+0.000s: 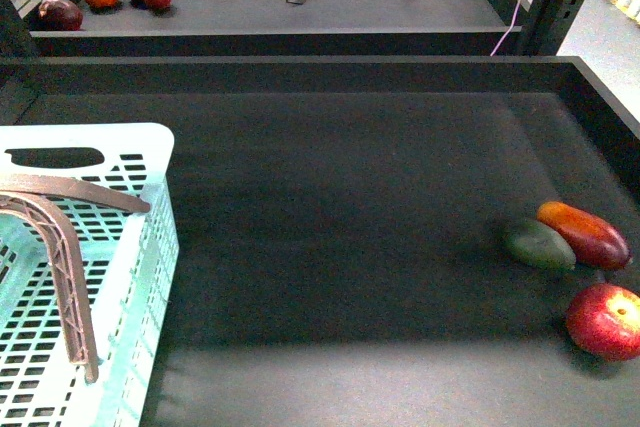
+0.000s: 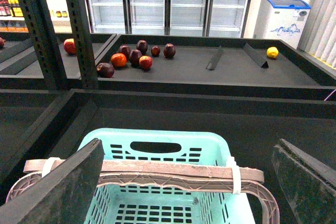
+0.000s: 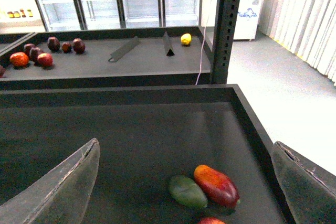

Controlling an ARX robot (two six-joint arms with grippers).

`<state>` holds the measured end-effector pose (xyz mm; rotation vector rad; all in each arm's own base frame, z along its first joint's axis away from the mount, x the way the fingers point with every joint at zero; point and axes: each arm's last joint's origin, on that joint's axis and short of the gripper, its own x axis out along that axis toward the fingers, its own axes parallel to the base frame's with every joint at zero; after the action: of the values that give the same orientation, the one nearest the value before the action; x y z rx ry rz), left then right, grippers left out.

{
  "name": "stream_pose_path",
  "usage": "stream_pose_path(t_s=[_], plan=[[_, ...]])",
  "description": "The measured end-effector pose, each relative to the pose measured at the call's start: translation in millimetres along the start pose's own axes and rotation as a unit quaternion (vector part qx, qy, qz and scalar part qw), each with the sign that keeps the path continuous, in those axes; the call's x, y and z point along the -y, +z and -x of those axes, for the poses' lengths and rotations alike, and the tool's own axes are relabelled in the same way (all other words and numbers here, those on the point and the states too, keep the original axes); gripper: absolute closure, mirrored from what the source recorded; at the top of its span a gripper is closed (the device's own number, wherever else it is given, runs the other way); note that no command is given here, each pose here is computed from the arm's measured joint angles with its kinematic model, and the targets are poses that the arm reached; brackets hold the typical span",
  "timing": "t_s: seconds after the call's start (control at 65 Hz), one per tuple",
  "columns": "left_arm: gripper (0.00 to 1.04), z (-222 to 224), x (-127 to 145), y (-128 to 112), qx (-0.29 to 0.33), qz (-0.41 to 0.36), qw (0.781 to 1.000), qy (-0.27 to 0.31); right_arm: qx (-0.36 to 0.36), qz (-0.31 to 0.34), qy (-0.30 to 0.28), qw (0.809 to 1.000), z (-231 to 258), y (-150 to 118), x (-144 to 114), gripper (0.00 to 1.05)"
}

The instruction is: Pick apple with right arm and hold basket with left

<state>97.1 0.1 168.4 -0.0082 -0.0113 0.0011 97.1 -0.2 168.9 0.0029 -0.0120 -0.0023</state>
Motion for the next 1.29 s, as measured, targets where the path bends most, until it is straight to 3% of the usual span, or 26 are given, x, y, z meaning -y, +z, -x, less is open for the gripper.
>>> stream_pose_path(t_s=[0.738, 0.785, 0.846, 0.908, 1.031, 1.138, 1.292], plan=[[0.07, 0, 0, 0, 0.0, 0.0, 1.0, 0.0, 0.0, 0.0, 0.0, 1.0, 0, 0, 0, 0.09], [0.07, 0, 1, -1, -0.065, 0.033, 0.997, 0.034, 0.0, 0.0, 0.0, 1.0, 0, 0, 0, 0.09], [0.07, -3, -1, -3, -0.198, 0.107, 0.967, 0.117, 0.001, 0.0, 0.001, 1.0, 0, 0, 0, 0.09], [0.07, -8, -2, -8, -0.23, 0.188, 0.944, 0.142, 0.001, 0.0, 0.0, 1.0, 0, 0, 0, 0.09], [0.07, -23, -5, -2, -0.221, 0.315, 0.912, 0.142, 0.001, 0.0, 0.0, 1.0, 0, 0, 0, 0.09], [0.07, -50, -10, 1, -0.219, 0.427, 0.866, 0.141, 0.001, 0.0, 0.0, 1.0, 0, 0, 0, 0.09], [0.07, -83, -17, -2, -0.217, 0.508, 0.819, 0.158, 0.001, 0.0, 0.0, 1.0, 0, 0, 0, 0.09]])
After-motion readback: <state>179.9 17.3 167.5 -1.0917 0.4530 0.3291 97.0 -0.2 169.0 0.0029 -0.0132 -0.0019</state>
